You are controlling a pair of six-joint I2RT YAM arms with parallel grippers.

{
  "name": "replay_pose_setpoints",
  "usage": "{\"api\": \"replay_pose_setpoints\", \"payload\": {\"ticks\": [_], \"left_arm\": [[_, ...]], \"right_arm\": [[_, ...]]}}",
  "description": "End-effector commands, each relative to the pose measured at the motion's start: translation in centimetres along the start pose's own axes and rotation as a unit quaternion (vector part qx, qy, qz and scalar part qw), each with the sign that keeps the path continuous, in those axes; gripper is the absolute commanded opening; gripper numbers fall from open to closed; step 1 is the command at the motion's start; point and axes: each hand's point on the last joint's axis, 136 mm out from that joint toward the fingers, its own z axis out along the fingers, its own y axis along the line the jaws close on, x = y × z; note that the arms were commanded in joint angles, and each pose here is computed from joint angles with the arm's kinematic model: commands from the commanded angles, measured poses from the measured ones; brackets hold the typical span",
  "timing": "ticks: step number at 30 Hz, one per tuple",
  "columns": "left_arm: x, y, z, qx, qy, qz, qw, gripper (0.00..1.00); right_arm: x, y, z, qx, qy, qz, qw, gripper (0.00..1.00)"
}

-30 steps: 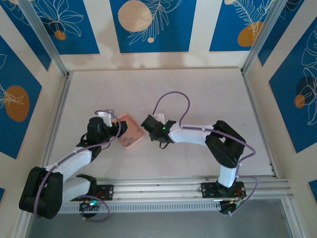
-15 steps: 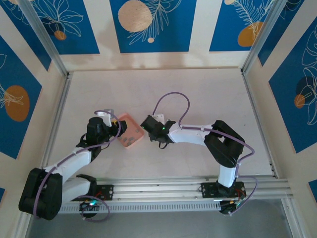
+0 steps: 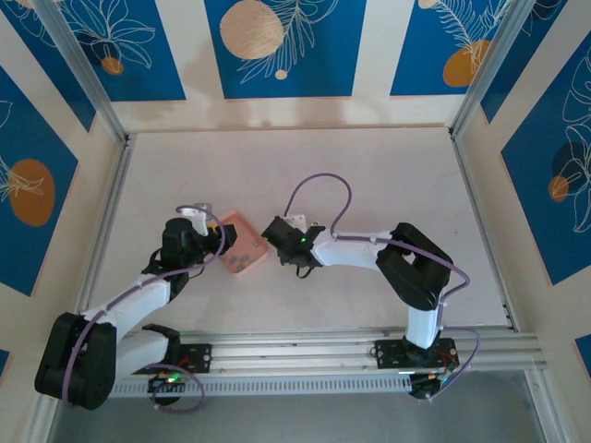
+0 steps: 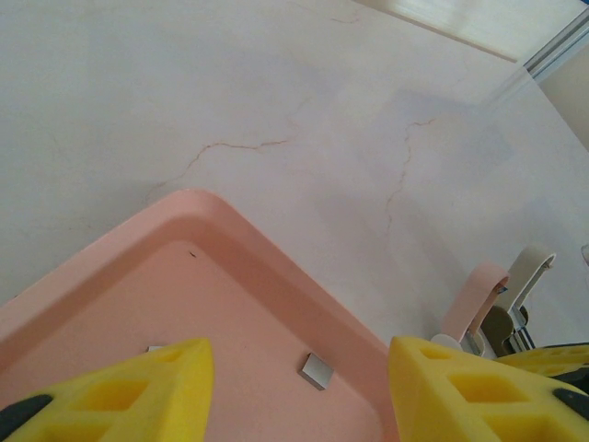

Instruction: Load the staples into the stapler

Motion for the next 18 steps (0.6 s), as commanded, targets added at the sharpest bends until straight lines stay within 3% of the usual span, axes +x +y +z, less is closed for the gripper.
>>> {"api": "replay_pose_setpoints", "payload": {"ticks": [1, 11, 18], "left_arm": [[-0.5, -0.4, -0.1, 0.006, -0.016, 0.018, 1.0, 0.52], [-1.1, -1.4, -0.8, 0.036, -0.054, 0.055, 0.996, 0.53], [-1.4, -1.4, -1.4, 0.04, -0.088, 0.093, 0.991, 0.54]], "right_arm": [[-0.9, -0.1, -0.5, 0.003, -0.015, 0.004, 1.0, 0.18], [-3.1, 0.6, -3.2, -0.051, -0.089, -0.011, 0.995, 0.19], [-2.6, 0.5, -2.4, -0.055, -0.09, -0.025, 0.994, 0.19]]}}
